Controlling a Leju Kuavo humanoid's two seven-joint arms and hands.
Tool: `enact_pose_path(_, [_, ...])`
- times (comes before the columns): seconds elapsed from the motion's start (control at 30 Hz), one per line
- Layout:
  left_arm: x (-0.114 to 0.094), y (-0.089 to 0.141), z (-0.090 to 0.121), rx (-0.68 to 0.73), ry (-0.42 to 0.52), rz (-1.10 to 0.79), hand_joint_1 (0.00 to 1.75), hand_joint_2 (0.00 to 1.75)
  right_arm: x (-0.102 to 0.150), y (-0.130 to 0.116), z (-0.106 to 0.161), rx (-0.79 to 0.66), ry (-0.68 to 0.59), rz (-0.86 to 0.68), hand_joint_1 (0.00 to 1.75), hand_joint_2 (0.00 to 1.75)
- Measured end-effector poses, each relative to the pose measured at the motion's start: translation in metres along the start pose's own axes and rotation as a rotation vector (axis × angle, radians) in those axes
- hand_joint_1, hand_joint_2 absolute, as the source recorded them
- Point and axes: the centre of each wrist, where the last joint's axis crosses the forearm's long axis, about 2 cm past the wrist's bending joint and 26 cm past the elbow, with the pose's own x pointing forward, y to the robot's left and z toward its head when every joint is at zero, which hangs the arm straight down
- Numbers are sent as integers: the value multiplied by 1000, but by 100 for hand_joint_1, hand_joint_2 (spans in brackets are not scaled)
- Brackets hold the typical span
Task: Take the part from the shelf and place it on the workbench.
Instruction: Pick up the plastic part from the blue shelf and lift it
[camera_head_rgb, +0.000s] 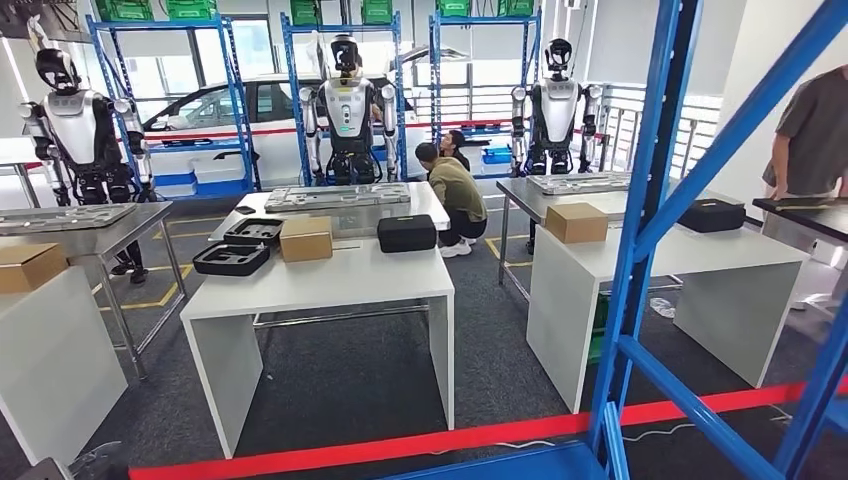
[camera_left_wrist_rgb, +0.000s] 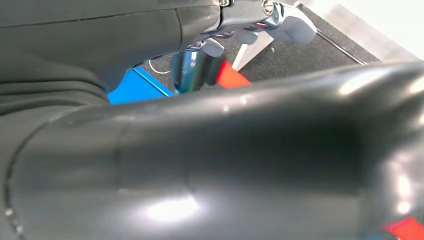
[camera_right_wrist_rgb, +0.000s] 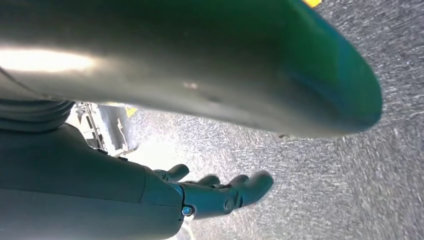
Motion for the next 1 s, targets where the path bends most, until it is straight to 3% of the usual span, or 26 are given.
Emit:
enact_pose_path(0.6, [6, 0, -5, -8, -20, -5, 0, 0, 1, 3, 0, 2, 4, 0, 0, 0])
enact_pose_path(0.73, [3, -3, -5, -3, -26, 1, 0, 175, 1, 1, 0, -3, 8, 1, 0, 0])
enact_pose_path(1.0, [1, -3, -3, -2, 0, -20, 0, 175, 2, 0, 1, -6, 6, 7, 0, 0])
